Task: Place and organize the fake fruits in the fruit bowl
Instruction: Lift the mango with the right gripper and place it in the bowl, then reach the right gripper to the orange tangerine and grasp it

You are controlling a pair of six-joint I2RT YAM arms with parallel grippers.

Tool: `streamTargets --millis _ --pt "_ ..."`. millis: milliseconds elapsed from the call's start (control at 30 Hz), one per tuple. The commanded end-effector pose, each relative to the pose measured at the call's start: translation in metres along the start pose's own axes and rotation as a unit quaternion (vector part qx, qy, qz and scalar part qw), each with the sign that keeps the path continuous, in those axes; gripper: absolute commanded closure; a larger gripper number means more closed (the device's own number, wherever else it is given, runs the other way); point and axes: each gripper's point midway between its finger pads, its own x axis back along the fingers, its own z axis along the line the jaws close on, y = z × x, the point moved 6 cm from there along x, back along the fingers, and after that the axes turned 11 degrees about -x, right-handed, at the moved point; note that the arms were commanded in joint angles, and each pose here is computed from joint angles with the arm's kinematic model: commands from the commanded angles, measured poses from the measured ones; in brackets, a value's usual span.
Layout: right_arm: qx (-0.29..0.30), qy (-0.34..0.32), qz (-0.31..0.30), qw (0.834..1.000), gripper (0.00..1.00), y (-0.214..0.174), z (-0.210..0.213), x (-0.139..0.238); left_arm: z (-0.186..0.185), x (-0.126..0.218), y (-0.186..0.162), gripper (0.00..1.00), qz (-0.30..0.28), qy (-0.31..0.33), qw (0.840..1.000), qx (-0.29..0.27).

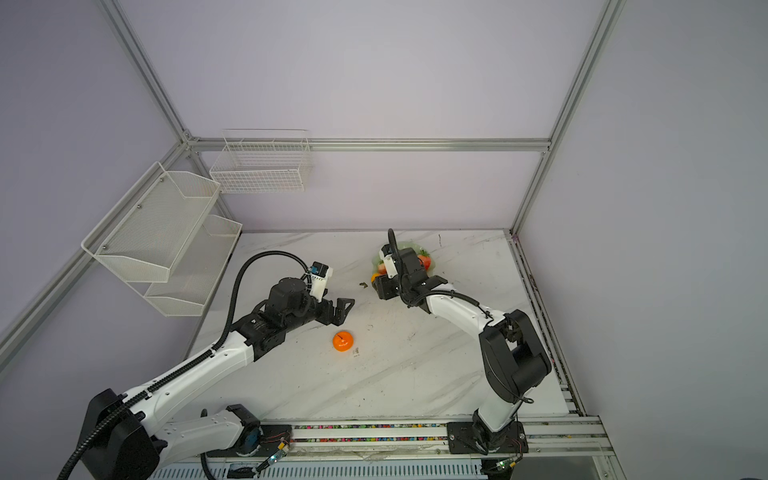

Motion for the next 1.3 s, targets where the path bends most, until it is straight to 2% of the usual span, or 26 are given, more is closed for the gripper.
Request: streamTargets --millis 0,167,667,900,1167,1267 --pt "-0.044 -0.071 0.000 0.997 0.49 0.009 -0.044 0.008 0.001 0.003 -0.004 0.00 -0.007 -0.001 1.000 0.006" --pt "-0.055 -0.113 0.003 0.992 0.49 0.012 -0.081 0.005 -0.001 0.002 -0.003 0.00 -0.009 -0.008 1.000 0.006" --pt "-0.031 -0.113 0.023 0.993 0.46 -0.002 -0.092 -0.024 -0.001 -0.004 -0.006 0.00 -0.003 -0.012 1.000 0.008" --pt "-0.031 -0.117 0.023 0.992 0.40 -0.002 -0.094 -0.026 -0.001 -0.006 -0.005 0.00 -0.003 -0.014 1.000 0.007" --pt "-0.029 -0.118 0.004 0.993 0.23 0.007 -0.090 -0.016 -0.002 -0.005 -0.004 0.00 -0.005 -0.017 1.000 0.003" --pt "-0.027 -0.120 -0.008 0.992 0.21 0.012 -0.088 -0.009 -0.002 -0.002 -0.005 0.00 -0.004 -0.015 1.000 0.001"
